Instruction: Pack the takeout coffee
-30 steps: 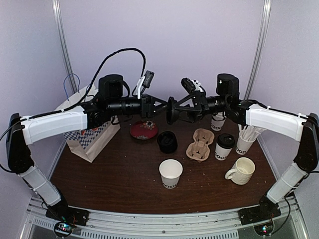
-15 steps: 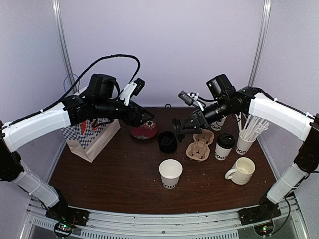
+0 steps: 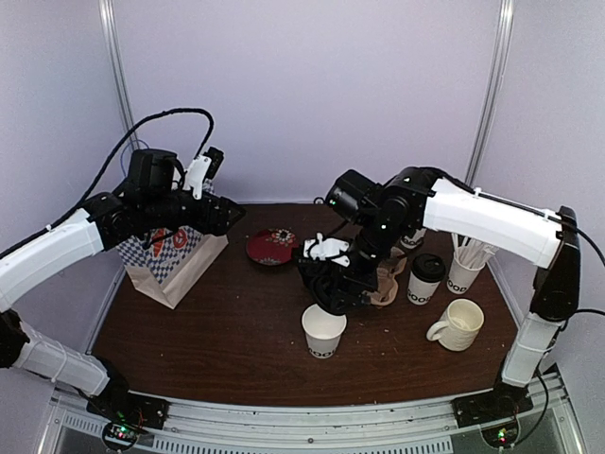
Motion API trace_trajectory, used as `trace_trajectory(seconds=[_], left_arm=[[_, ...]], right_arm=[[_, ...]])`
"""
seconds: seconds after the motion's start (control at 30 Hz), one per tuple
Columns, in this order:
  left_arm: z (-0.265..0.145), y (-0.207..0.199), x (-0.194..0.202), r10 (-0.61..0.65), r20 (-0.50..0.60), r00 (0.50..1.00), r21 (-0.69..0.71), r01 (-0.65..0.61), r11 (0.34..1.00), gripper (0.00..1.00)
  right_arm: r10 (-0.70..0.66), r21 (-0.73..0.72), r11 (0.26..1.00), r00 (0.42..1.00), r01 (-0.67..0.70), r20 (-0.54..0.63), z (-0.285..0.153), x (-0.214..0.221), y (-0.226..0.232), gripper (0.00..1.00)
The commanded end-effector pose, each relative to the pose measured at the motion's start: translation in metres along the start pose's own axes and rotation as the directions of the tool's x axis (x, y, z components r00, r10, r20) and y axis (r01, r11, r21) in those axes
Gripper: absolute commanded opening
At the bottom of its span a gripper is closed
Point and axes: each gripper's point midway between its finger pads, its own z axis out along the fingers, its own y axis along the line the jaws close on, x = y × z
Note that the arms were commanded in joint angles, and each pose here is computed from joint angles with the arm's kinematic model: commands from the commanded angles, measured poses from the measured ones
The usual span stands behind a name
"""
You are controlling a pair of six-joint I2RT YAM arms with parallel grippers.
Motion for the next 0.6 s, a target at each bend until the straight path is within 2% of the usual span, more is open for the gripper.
trace_trajectory(seconds=[0.0,0.17,0.57], left_arm=[[-0.012,0.011,-0.020,-0.007,0.091,0.996,-0.041,0.011,0.999,0.82],[-0.017,0.013,-0.023,-0.005,0.102,0.995,-0.046,0.010,0.999,0.82],[-0.022,0.014,-0.026,-0.008,0.111,0.994,-0.043,0.013,0.999,0.83]], right_arm=[[-0.114,0.078,0.989,0.978,0.129,-0.174,0.012,0.014,-0.001,0.87],[-0.178,0.118,0.969,0.941,0.219,-0.287,0.035,0.015,0.000,0.87],[-0.201,0.092,0.965,0.917,0.246,-0.344,0.053,0.016,0.008,0.90]])
